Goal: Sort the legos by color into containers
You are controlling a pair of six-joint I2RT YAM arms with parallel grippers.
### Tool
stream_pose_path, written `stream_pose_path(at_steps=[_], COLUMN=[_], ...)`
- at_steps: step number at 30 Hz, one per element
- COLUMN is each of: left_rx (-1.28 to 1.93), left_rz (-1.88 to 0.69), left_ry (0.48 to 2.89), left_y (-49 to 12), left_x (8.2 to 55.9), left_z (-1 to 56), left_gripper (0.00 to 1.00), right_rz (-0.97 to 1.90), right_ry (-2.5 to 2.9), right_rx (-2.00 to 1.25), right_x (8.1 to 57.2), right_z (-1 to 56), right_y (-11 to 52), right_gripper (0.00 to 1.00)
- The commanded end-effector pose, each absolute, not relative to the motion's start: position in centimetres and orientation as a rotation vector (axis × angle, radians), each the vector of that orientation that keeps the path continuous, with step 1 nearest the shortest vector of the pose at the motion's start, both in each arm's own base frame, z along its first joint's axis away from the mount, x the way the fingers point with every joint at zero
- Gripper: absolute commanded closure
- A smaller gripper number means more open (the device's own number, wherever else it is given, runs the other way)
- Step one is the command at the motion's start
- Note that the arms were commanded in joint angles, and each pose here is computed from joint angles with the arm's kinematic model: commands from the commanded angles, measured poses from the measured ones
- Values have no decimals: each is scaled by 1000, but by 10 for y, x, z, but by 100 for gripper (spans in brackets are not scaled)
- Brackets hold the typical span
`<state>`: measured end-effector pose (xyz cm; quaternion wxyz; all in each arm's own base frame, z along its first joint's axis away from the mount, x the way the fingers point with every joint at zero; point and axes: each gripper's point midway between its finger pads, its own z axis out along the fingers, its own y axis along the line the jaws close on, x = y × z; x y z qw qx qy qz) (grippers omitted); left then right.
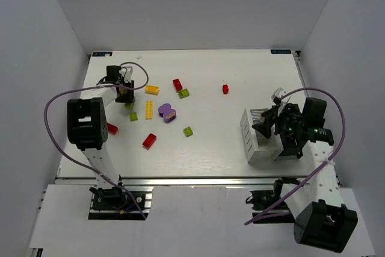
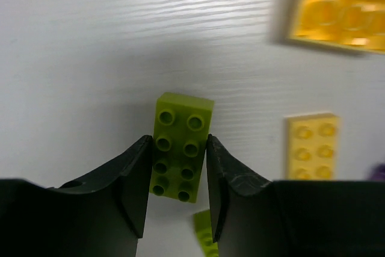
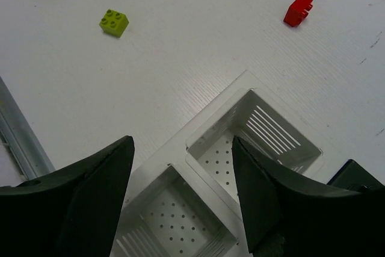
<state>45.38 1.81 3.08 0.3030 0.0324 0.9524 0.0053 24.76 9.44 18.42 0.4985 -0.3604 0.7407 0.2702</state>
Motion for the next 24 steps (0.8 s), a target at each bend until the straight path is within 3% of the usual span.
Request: stream_pose_path(at_steps=[1, 2, 4, 5, 6, 9, 15, 24], left_rx=[203, 222, 296, 342, 362, 460, 610, 664], left_rz=[-372, -423, -650, -737, -792, -928, -1247, -1427], left_ry=[2333, 2241, 2081, 1987, 1954, 1800, 1693, 1553], left_y=[-50, -59, -102, -115, -127, -160, -254, -376], left_x=[464, 466, 462, 452, 443, 426, 379, 333], left_z=[98, 132, 173, 202, 204, 245, 269, 289], left_gripper=[88, 91, 99, 100, 100, 100, 100, 100], right_rz=[665, 683, 699, 704, 705, 691, 568, 328], right_ry=[1720, 1717, 1730, 1727, 1727, 1738, 1798, 1825], right_rx=[-889, -890, -878, -879, -878, -856, -679, -342], right_x=[248, 248, 249, 249, 250, 253, 277, 305], right_z=[206, 207, 205, 206, 206, 205, 211, 232], right_y=[98, 100, 100, 101, 101, 98, 79, 33], right_gripper=[30, 51, 73, 91, 96, 97, 100, 100])
